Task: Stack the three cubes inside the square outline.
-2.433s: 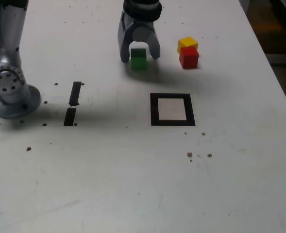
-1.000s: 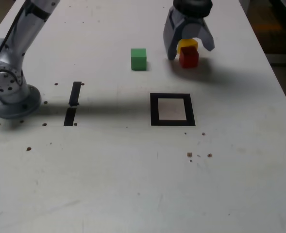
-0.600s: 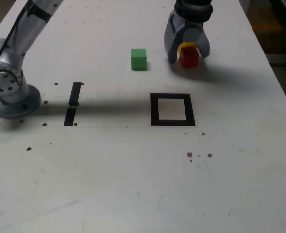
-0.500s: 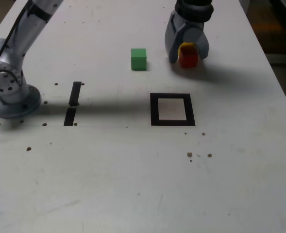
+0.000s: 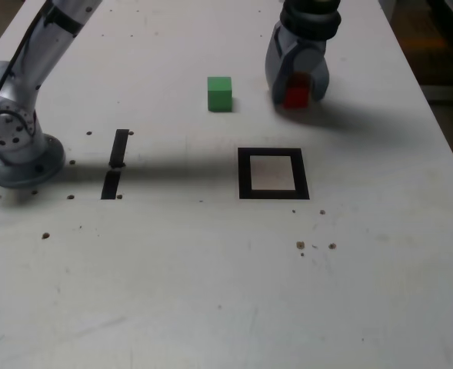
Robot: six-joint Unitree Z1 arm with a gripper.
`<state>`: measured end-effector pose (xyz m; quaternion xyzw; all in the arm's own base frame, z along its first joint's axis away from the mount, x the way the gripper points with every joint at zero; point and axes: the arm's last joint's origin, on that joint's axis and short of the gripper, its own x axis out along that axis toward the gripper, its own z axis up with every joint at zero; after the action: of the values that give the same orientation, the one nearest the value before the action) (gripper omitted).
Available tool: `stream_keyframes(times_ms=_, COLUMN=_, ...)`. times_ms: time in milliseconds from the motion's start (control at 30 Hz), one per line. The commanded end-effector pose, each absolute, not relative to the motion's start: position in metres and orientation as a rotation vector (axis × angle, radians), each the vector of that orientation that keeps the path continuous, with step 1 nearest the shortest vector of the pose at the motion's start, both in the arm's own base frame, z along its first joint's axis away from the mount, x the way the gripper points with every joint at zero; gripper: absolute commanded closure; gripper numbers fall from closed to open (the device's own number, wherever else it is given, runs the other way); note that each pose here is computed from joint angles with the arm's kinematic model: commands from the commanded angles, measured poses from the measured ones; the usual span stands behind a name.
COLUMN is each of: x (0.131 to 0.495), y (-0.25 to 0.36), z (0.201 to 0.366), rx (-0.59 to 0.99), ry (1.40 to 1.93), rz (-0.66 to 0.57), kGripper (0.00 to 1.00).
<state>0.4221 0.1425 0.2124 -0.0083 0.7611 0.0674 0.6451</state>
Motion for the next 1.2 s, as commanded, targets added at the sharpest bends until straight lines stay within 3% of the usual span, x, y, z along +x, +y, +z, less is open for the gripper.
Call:
stream_keyframes(times_ms=0, x=0.417, y=0.139, z=0.228, rx=-0.013, ry=1.710, rz=0.166, kGripper=0.73)
stream_keyframes(times_ms=267, x=0.389, y=0.107, z=0.285, rx=0.004, ry=1.653, rz=0.199, kGripper=0.77)
stream_keyframes(times_ms=400, x=0.371, y=0.073, z=0.298, rx=0.013, ry=1.656, rz=0.190, kGripper=0.77)
stream_keyframes(times_ms=633, x=0.357, y=0.011, z=0.279, rx=0.023, ry=1.710, rz=0.123, kGripper=0.76)
stream_keyframes(times_ms=933, x=0.360, y=-0.026, z=0.258, rx=0.004, ry=1.683, rz=0.048, kGripper=0.76)
stream_keyframes(times_ms=1167, x=0.360, y=-0.026, z=0.234, rx=0.008, ry=1.711, rz=0.055, kGripper=0.76)
